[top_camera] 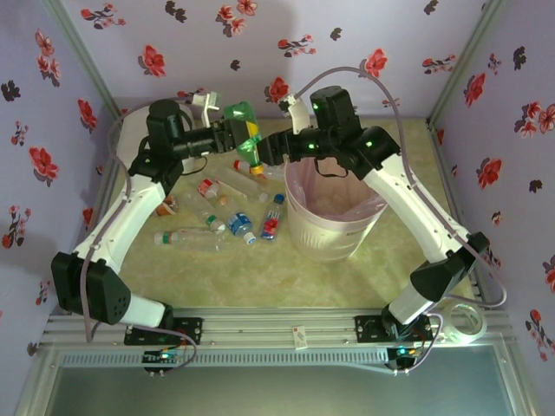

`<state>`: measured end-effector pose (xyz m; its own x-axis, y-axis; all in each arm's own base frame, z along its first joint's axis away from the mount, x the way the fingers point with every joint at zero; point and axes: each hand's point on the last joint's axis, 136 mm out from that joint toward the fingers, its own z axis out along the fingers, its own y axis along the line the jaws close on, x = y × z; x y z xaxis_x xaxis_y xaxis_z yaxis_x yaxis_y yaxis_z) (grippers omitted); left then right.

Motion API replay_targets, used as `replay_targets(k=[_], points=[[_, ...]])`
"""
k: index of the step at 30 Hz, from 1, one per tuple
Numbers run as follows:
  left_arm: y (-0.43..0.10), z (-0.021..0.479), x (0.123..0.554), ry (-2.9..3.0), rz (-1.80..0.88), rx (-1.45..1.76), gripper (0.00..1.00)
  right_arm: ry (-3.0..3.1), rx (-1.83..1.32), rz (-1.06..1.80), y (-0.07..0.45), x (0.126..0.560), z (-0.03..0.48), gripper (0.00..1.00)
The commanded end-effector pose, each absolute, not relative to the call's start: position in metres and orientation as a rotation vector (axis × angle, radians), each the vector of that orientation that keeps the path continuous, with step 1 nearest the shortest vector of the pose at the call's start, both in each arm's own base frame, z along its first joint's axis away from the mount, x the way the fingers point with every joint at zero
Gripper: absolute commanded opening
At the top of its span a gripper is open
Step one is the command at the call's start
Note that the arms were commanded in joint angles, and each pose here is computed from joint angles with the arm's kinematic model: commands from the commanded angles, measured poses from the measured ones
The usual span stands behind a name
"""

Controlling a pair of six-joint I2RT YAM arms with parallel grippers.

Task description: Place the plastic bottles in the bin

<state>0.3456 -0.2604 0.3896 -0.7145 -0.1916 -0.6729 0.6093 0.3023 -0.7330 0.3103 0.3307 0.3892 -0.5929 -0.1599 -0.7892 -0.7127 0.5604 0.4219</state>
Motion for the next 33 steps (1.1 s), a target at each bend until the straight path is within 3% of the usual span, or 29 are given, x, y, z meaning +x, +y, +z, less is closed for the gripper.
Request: replay_targets(k=[1, 9, 22, 33], points=[[-0.259, 0.377, 0.337, 1.893, -1.368, 0.548, 0.00, 1.965, -0.681, 1.049, 0.324, 0.300, 0.431, 0.80], [-0.278, 0.374, 0.316, 1.830, -1.272, 0.787, 0.00, 2.000, -0.613, 1.045, 0.333, 0.320, 0.430, 0.85], [-0.297, 0.382, 0.300, 1.767, -1.328, 0.878, 0.00, 2.013, -0.599, 1.130, 0.358, 0.333, 0.420, 0.81], [-0.304, 0.391, 0.298, 1.721, -1.374, 0.877, 0.00, 2.013, -0.592, 1.145, 0.360, 0.334, 0.416, 0.60]])
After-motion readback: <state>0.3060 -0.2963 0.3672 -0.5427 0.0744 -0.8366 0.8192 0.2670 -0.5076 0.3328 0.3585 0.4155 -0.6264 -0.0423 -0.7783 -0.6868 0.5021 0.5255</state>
